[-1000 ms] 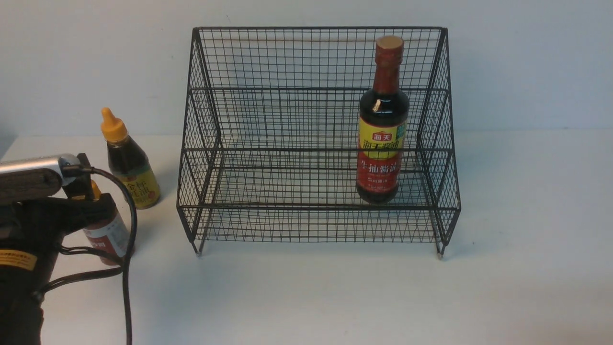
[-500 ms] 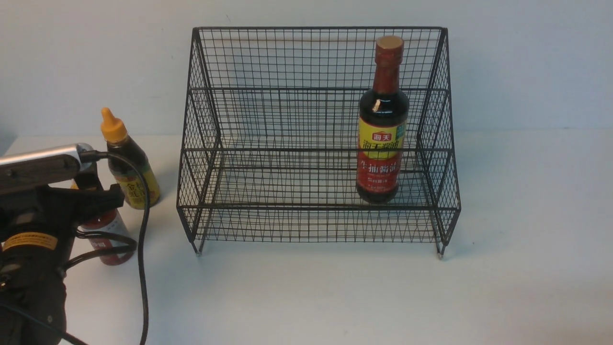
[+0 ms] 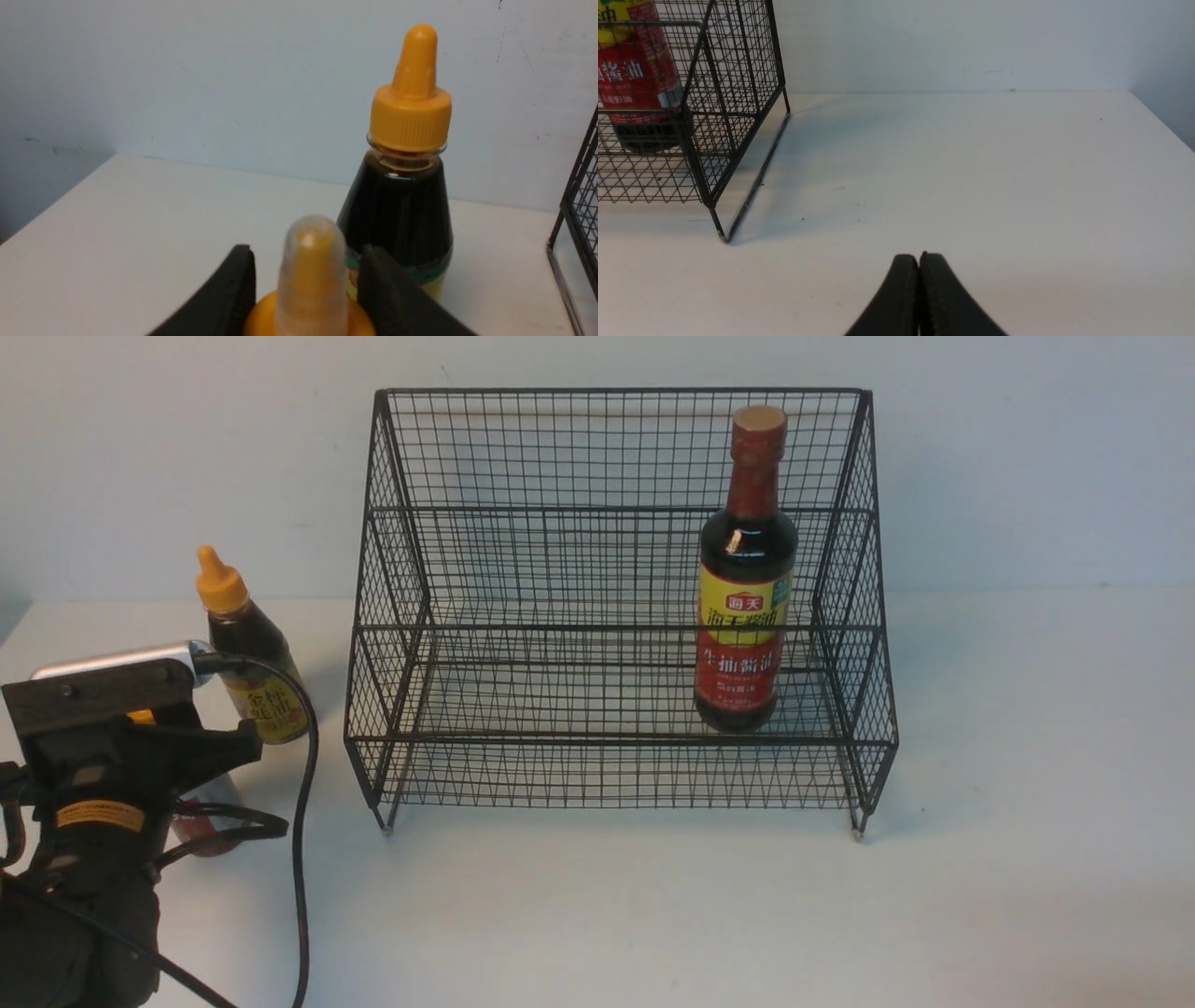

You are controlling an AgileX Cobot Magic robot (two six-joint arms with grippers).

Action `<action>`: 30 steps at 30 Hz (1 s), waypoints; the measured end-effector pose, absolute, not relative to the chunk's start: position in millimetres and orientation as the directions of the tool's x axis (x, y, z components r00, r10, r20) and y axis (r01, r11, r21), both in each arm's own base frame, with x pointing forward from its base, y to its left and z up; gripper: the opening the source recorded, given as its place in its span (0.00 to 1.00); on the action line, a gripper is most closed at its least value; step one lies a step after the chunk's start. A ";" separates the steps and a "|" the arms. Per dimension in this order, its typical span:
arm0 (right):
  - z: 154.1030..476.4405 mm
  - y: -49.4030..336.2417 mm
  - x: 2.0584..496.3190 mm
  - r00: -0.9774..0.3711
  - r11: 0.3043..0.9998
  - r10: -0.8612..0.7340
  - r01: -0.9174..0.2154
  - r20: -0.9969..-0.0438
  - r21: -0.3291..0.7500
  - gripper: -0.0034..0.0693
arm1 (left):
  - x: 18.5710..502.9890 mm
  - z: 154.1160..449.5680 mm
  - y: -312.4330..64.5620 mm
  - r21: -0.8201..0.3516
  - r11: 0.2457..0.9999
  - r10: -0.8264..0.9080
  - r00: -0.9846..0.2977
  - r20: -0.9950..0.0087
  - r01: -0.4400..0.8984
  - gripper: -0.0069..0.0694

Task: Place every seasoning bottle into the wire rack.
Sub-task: Use the left arm to grab the condiment bottle closest to it, then use the left arm to put the condiment bottle back on the shelf

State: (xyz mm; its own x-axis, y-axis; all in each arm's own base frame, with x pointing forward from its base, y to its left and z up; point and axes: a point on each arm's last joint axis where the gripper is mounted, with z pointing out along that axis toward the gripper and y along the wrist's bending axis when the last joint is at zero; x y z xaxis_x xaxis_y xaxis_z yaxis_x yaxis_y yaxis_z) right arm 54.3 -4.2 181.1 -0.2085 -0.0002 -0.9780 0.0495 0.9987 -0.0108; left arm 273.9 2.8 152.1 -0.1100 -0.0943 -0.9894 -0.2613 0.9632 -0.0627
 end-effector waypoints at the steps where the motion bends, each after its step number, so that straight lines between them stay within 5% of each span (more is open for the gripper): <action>1: 181.1 -4.2 54.3 -0.209 0.999 0.000 0.050 -0.978 -0.011 0.03 | 274.1 151.9 2.4 -0.061 0.965 -0.092 -0.111 -0.990 -0.257 0.43; 13: 181.1 -4.2 54.3 -0.209 0.999 -0.005 0.049 -0.978 -0.015 0.03 | 268.4 174.0 -12.8 0.007 0.997 -0.004 -0.159 -0.987 -0.070 0.43; 24: 181.1 -4.2 54.3 -0.209 0.999 -0.005 0.049 -0.978 -0.015 0.03 | 233.7 254.8 -16.9 -0.013 1.000 -0.012 -0.100 -0.995 0.011 0.43; 30: 181.1 -4.2 54.3 -0.209 0.999 -0.005 0.048 -0.978 -0.016 0.03 | 229.4 311.5 -52.7 0.009 0.976 0.023 -0.064 -0.998 0.216 0.43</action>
State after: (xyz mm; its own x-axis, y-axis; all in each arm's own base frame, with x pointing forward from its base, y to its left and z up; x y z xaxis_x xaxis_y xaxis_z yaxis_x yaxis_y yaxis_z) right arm 54.3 -4.2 181.1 -0.2088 -0.0051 -0.9780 0.0485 0.9987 -0.0156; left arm 229.4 -52.7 311.5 -0.0639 0.0229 -0.9977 0.2159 0.9764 0.0085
